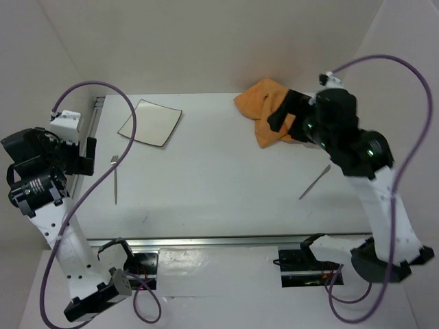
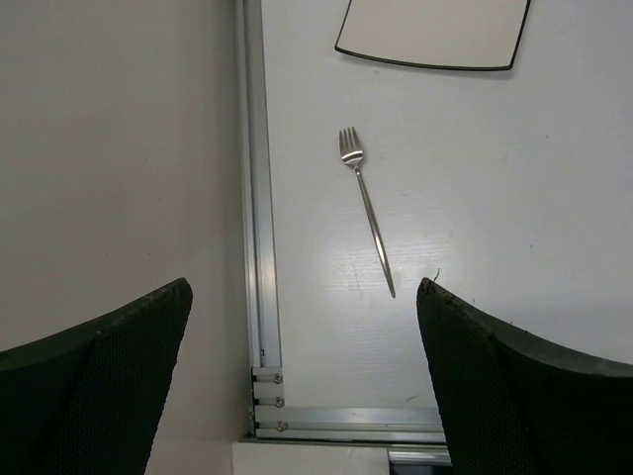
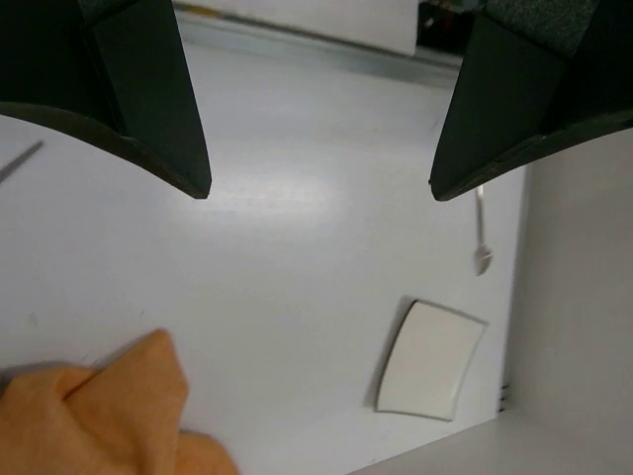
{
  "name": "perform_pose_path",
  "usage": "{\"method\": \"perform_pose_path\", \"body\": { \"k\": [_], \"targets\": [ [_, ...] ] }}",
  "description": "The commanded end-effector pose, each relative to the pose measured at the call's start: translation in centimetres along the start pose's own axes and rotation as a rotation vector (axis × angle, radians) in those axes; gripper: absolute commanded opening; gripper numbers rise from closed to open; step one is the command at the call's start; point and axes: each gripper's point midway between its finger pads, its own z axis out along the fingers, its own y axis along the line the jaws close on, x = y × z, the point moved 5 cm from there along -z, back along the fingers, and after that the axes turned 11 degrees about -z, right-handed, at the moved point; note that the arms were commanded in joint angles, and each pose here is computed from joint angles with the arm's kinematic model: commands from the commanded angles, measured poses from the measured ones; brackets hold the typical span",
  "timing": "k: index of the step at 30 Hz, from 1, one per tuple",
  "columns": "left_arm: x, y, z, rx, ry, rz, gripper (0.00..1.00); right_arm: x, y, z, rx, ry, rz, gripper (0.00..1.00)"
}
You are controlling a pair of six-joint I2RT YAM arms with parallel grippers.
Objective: Set the dinner table for one person
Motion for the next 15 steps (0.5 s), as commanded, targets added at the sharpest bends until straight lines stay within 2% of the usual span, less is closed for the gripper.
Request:
{"method": "perform_pose_path", "body": {
  "k": [1, 2, 4, 5, 6, 9, 11, 12, 13, 14, 15],
  "targets": [
    [-1.5, 0.8, 1.7, 0.017, -0.046, 0.000, 1.00, -3.8, 0.1, 7.0, 0.159, -0.090, -0.148, 1.00],
    [-1.3, 0.9, 2.2, 0.020, -0.038, -0.003, 1.00, -3.2, -0.3, 10.9, 0.236, -0.031, -0.187, 1.00],
    [-1.0, 1.2, 2.7, 0.007, -0.033, -0.003, 1.00, -5.3, -1.0, 13.7, 0.358, -0.099, -0.178, 1.00],
    [-0.6, 1.4, 3.1, -0.005, -0.022, -0.006, 1.00, -5.3, -2.2, 16.5, 0.414, -0.081, -0.212, 1.00],
    [-0.8, 1.5, 3.2, -0.008, -0.030, -0.002, 1.00, -6.9, -2.2, 18.1, 0.406, -0.161, -0.203, 1.00],
    [-0.4, 1.7, 4.4, 0.003, 0.001, -0.020, 1.00, -9.4, -6.0, 23.2, 0.419, -0.245, -0.196, 1.00],
    [-0.2, 1.3, 5.5, 0.024, 0.023, -0.057, 1.00, -9.0, -9.8, 27.5, 0.446, -0.204, -0.166, 1.00],
    [0.0, 1.2, 5.9, 0.037, 0.034, -0.071, 1.00, -10.1, -10.1, 28.3, 0.442, -0.222, -0.158, 1.00],
    [0.3, 0.9, 6.6, 0.081, 0.070, -0.099, 1.00, -10.0, -10.6, 29.8, 0.431, -0.206, -0.197, 1.00],
    [-0.1, 0.8, 6.8, 0.100, 0.073, -0.114, 1.00, -8.3, -11.4, 33.2, 0.418, -0.149, -0.234, 1.00],
    [0.0, 0.7, 7.3, 0.124, 0.084, -0.121, 1.00, -9.1, -11.5, 34.5, 0.387, -0.185, -0.265, 1.00]
  ]
}}
